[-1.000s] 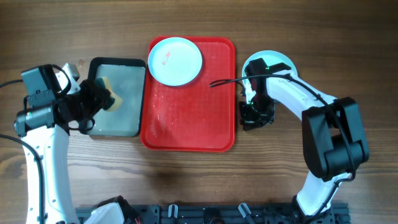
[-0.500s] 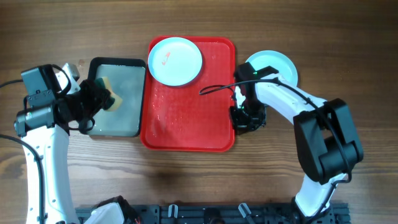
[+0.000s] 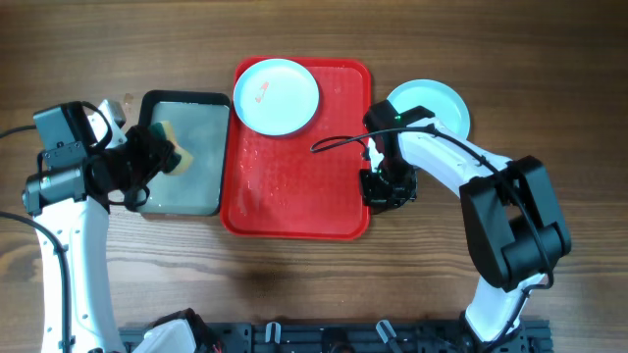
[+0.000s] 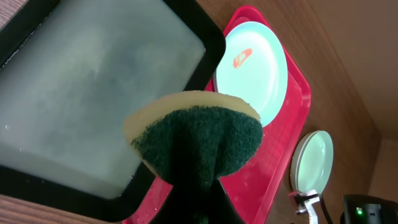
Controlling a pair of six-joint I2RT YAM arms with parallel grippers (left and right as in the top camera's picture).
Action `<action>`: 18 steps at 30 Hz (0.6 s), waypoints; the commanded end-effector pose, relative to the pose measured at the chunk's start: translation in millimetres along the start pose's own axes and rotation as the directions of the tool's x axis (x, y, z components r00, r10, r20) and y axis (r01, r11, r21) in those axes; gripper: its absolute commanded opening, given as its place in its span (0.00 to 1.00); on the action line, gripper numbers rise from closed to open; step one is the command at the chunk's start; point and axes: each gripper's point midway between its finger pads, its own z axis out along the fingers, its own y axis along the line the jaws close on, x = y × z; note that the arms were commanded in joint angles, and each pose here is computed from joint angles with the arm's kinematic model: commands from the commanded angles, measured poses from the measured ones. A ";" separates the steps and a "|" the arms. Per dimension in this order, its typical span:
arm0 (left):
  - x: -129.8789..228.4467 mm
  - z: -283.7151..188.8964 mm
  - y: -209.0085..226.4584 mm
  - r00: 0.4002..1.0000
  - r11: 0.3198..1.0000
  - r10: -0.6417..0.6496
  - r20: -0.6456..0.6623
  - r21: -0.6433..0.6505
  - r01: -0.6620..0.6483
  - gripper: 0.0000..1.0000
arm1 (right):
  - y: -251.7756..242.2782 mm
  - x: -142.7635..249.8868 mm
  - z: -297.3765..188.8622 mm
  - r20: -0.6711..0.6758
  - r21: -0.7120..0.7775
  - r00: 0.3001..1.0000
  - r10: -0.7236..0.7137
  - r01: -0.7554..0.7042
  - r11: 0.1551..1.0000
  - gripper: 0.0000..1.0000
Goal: Clean dirty plates on tray and stack at the side
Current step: 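Move the right gripper to the stained white plate on the tray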
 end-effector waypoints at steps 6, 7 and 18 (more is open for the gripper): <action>-3.5 -5.7 -6.5 1.000 0.999 0.024 0.015 0.024 -0.025 0.04 | -0.3 -8.7 -9.6 0.047 0.006 0.999 -0.018 0.018 1.000 0.04; -3.6 -5.7 -6.5 1.000 0.999 0.024 0.015 0.024 -0.024 0.04 | -0.5 -14.2 -15.6 0.063 -0.001 0.998 -0.017 0.017 1.000 0.07; -5.4 -5.6 -7.5 0.999 0.999 0.029 0.023 0.027 -0.030 0.04 | 42.1 -108.7 -140.2 0.448 -0.110 0.893 -0.051 0.111 0.988 0.49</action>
